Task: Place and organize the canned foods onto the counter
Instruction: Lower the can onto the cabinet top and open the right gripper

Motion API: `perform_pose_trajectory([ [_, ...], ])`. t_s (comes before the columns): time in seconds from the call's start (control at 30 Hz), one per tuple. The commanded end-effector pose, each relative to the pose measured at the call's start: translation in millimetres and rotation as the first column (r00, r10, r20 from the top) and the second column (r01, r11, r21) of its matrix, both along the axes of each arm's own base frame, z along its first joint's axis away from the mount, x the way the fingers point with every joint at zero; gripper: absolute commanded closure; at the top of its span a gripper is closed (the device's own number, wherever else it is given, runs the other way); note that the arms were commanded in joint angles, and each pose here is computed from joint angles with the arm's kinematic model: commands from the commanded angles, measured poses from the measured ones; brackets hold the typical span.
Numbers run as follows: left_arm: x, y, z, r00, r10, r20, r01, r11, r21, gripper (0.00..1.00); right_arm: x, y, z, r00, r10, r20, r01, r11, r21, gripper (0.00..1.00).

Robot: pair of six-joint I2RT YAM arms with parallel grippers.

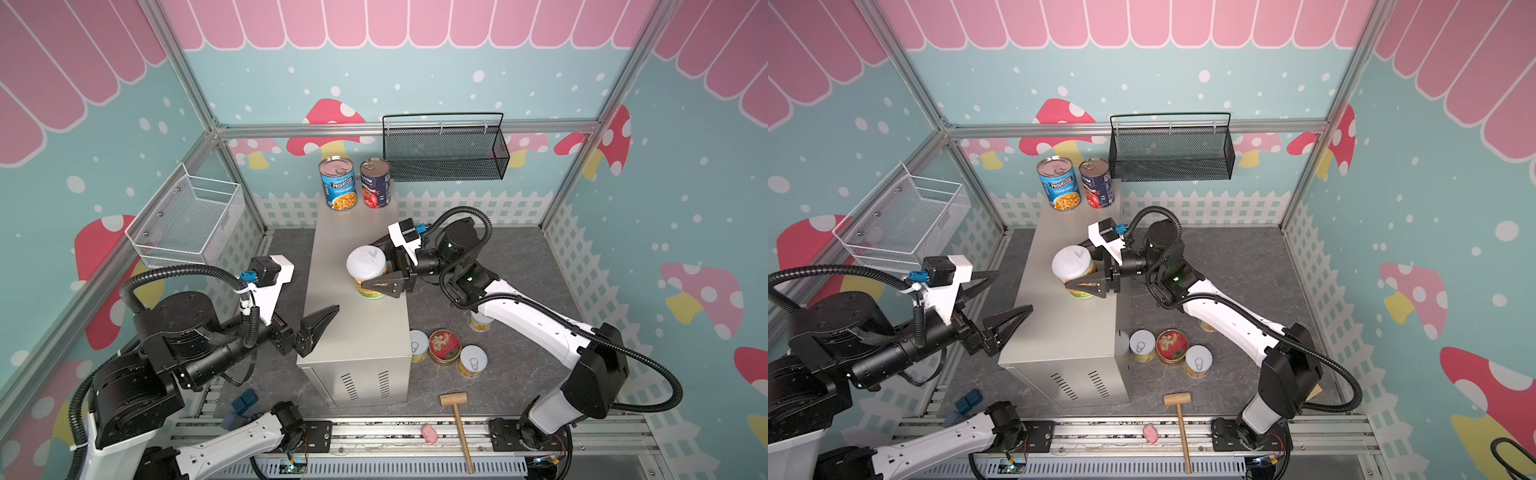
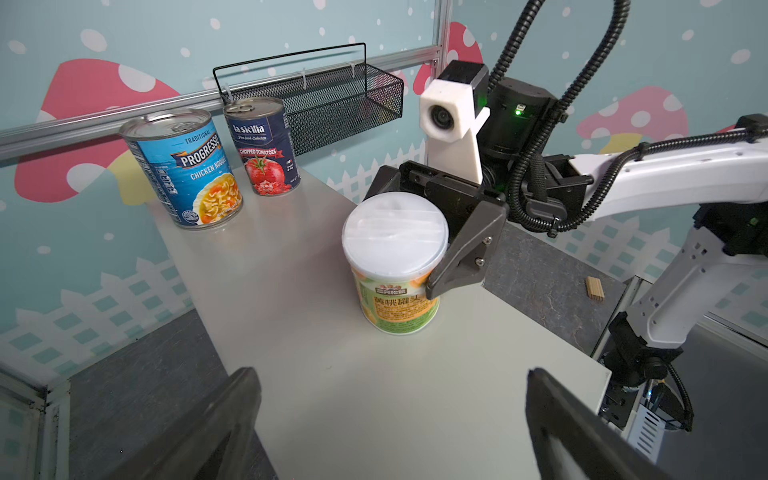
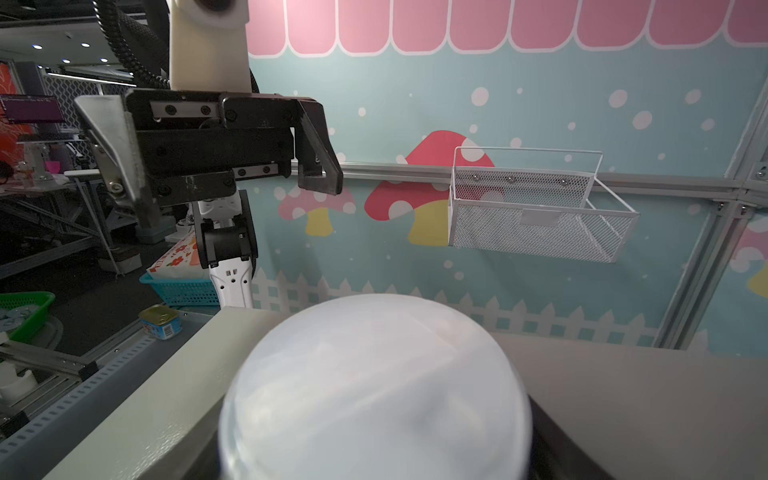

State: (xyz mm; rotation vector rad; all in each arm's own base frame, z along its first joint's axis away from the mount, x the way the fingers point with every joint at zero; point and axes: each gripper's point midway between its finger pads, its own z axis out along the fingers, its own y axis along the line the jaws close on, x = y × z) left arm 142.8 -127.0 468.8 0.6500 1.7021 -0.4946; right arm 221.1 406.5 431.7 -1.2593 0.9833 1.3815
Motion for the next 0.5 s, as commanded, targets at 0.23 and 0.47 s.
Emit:
perform_pose_trajectory([
  [0.23, 7, -1, -28, 0.999, 0.029, -0.041, -0.027, 0.998, 0.062, 0.01, 10, 10, 20, 0.994, -0.072, 0.08, 0.066, 0.995, 0.078, 0.29],
  [0.47, 14, -18, -31, 0.999, -0.004, -0.041, 0.006, 0.999, 0.042, 0.01, 8, 4, 22, 0.989, -0.109, 0.096, 0.104, 0.993, 0.054, 0.15],
])
